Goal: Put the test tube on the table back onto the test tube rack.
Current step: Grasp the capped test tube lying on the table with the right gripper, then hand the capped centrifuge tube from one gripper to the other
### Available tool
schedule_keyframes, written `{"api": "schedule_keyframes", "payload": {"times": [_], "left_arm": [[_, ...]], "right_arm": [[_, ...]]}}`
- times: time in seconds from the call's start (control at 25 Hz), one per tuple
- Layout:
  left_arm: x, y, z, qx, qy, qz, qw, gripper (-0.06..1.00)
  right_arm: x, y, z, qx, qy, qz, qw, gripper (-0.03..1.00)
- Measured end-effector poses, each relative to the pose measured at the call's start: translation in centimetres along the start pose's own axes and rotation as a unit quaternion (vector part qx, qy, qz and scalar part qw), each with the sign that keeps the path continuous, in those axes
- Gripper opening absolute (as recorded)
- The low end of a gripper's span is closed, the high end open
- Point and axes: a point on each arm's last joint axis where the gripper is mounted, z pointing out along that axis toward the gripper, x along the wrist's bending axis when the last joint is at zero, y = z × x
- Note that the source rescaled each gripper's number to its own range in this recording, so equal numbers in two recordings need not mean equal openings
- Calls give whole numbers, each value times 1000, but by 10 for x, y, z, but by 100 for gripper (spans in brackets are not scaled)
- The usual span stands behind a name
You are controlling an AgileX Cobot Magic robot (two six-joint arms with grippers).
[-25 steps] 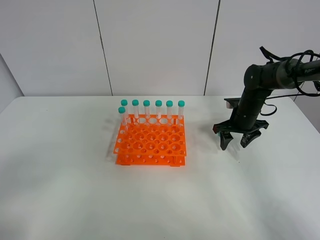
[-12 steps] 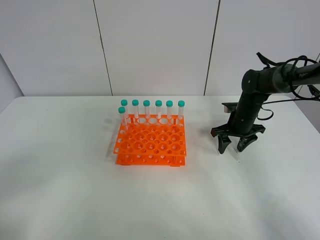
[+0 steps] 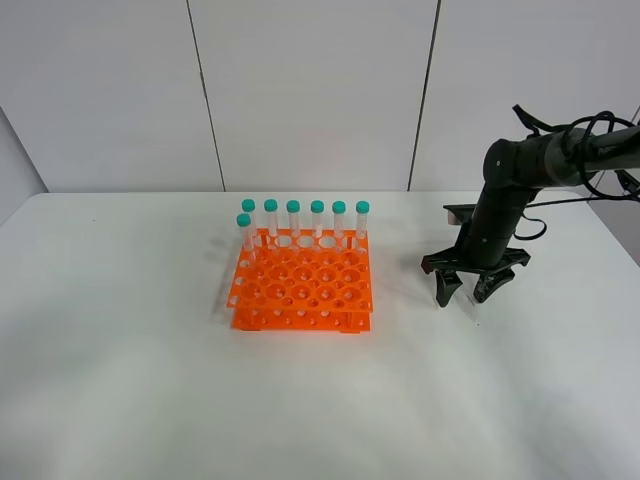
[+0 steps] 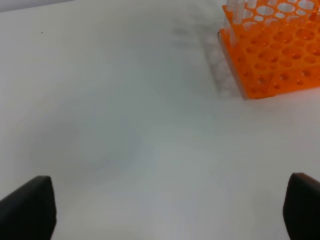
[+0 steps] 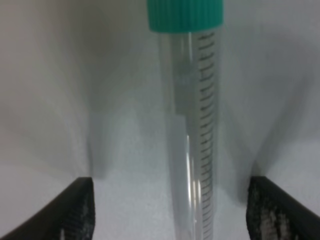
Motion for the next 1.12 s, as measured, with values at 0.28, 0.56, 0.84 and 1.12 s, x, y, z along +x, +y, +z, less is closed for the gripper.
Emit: {"api": "schedule_keyframes", "payload": {"times": [0.28,0.56,0.84,1.12], "left_arm": [[0,0,0,0,0,0,1000,100],[0,0,0,0,0,0,1000,100],[0,0,0,0,0,0,1000,100],[0,0,0,0,0,0,1000,100]], "right_arm": [[0,-2,0,10,2,0,1000,72],[1,-3,0,18,3,2,1000,20],[1,-3,0,18,3,3,1000,1],[0,-3,0,14,3,3,1000,1]]}}
